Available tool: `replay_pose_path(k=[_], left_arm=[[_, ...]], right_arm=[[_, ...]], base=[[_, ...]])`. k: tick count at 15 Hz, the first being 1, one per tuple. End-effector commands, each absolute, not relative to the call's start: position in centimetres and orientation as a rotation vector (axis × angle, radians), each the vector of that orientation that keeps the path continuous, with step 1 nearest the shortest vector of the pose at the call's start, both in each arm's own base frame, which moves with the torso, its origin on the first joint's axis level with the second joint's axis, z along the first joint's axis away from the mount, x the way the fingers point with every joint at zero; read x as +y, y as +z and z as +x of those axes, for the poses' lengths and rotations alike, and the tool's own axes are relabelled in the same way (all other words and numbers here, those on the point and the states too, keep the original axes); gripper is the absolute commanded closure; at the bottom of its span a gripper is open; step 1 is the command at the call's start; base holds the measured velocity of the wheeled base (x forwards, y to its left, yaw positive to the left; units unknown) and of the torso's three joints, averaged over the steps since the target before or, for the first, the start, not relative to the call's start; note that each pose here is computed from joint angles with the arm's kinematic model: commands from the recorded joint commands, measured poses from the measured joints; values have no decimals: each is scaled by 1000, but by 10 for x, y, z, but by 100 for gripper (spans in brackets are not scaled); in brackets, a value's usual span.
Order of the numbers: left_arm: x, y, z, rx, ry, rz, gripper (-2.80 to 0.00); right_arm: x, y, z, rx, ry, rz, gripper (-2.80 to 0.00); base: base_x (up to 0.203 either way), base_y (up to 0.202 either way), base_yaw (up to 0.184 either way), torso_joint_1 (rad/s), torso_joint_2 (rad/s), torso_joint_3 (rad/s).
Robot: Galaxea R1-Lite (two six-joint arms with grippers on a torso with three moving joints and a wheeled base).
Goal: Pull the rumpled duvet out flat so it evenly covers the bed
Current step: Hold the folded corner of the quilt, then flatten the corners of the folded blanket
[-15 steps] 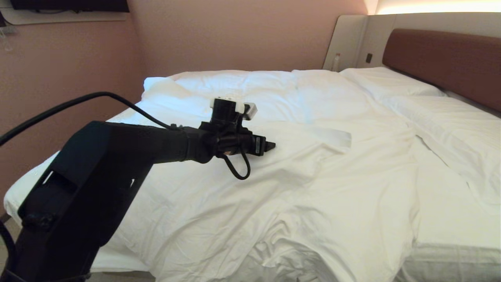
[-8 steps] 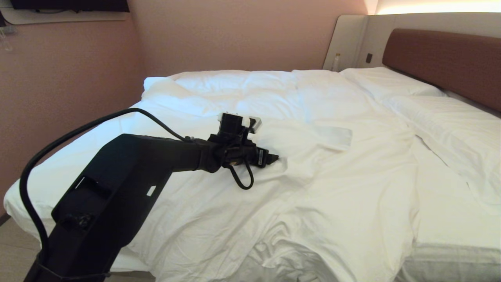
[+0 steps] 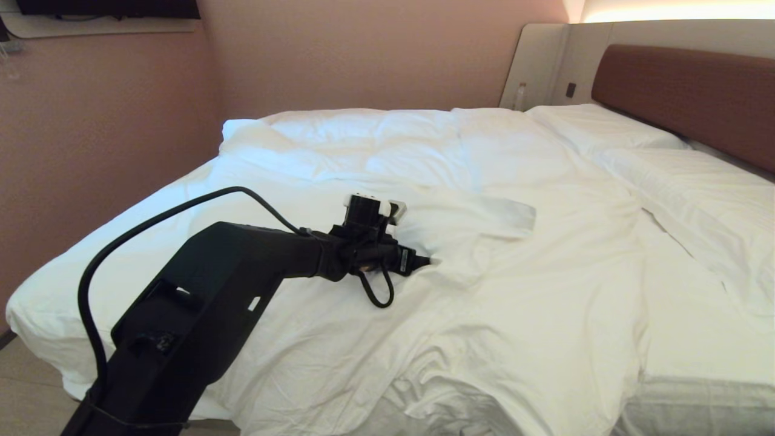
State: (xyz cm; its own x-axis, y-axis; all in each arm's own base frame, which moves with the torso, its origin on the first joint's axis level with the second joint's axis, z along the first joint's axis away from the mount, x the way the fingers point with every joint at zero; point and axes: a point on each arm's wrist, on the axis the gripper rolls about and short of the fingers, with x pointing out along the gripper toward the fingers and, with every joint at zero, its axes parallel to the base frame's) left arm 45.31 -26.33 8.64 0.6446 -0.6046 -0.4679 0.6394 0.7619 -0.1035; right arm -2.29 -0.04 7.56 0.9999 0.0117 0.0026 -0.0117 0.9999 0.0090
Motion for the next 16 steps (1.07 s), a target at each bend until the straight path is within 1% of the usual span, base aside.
replay_pose_path(k=[1,3,4,7,13,16], left_arm=[[-264,77,454,523,-710,78,-280],[-264,73,455,531,-709,79,-280],[-264,73,455,532,-709,79,0],[-265,69,456,532,-709,79,0],[-264,79,455,513,-711,74,0],[-262,97,452,486,-711,63,0]], right_arm=[[0,76,-23,-1,12,9,0],[0,76,-23,-1,12,9,0],[0,76,-23,-1,12,9,0],[0,76,-23,-1,12,9,0],[0,76,-23,-1,12,9,0],[0,76,-23,-1,12,9,0]], base=[[0,0,0,0,0,0],[0,0,0,0,0,0],[0,0,0,0,0,0],[0,0,0,0,0,0],[0,0,0,0,0,0],[0,0,0,0,0,0]])
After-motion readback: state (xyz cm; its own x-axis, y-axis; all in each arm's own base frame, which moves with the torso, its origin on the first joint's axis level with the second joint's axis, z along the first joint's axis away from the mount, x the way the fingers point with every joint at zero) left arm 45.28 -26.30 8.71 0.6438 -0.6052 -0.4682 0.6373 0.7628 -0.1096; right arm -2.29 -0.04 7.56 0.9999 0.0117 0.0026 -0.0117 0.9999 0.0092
